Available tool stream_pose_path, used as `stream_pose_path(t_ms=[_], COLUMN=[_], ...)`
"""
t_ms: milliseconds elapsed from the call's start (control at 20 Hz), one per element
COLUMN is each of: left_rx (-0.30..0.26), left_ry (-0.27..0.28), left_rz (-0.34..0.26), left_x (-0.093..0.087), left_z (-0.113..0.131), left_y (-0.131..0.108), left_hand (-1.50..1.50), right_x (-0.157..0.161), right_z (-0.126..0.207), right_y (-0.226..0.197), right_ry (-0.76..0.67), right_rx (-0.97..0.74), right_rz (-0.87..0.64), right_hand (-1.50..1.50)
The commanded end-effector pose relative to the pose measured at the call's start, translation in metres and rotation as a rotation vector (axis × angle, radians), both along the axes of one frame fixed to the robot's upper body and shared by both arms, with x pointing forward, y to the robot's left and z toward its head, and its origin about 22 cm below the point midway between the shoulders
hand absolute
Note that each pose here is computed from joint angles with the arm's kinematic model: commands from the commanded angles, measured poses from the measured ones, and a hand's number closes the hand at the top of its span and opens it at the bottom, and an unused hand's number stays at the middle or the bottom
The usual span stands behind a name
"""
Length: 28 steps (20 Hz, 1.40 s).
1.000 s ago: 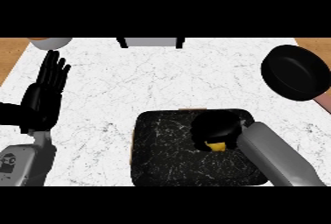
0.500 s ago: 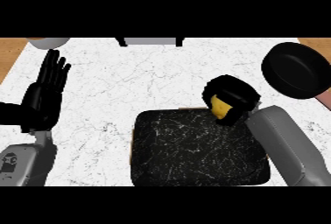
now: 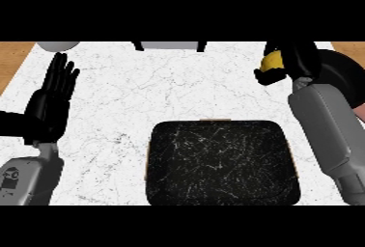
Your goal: Pick the lemon from the tray and place it in the pot
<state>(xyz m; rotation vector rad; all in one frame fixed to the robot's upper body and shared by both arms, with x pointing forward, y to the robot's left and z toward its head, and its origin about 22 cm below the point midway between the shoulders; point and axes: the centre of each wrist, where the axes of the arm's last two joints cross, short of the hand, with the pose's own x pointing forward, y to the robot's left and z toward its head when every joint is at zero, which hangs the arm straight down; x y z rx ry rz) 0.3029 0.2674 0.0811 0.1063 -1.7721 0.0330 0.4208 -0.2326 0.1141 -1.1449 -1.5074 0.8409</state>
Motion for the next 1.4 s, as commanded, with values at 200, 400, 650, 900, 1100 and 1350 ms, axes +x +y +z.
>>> stream_pose_path(t_ms=[200, 400, 650, 900, 1100, 1350], left_rx=[-0.003, 0.007, -0.001, -0.016, 0.002, -0.013], left_ry=[-0.006, 0.001, 0.003, 0.003, 0.008, 0.017], left_rz=[-0.042, -0.032, 0.004, -0.004, 0.006, 0.008], left_x=[0.007, 0.010, 0.007, 0.008, 0.003, -0.010], left_z=[0.007, 0.010, -0.007, -0.010, -0.012, 0.003], left_y=[-0.007, -0.003, -0.002, -0.004, -0.010, -0.006], left_hand=[0.00, 0.00, 0.00, 0.00, 0.00, 0.00], right_x=[0.028, 0.038, 0.045, 0.041, 0.028, 0.013], right_z=[0.080, 0.107, 0.100, 0.072, 0.062, 0.051], right_y=[0.003, 0.018, 0.044, -0.034, -0.067, -0.095], right_ry=[-0.287, -0.331, -0.229, -0.196, -0.221, -0.208], right_rx=[0.024, -0.009, -0.031, -0.055, -0.038, -0.016], right_rz=[-0.653, -0.886, -0.993, -1.033, -1.039, -1.001], right_hand=[1.50, 1.50, 1.50, 1.50, 1.50, 1.50])
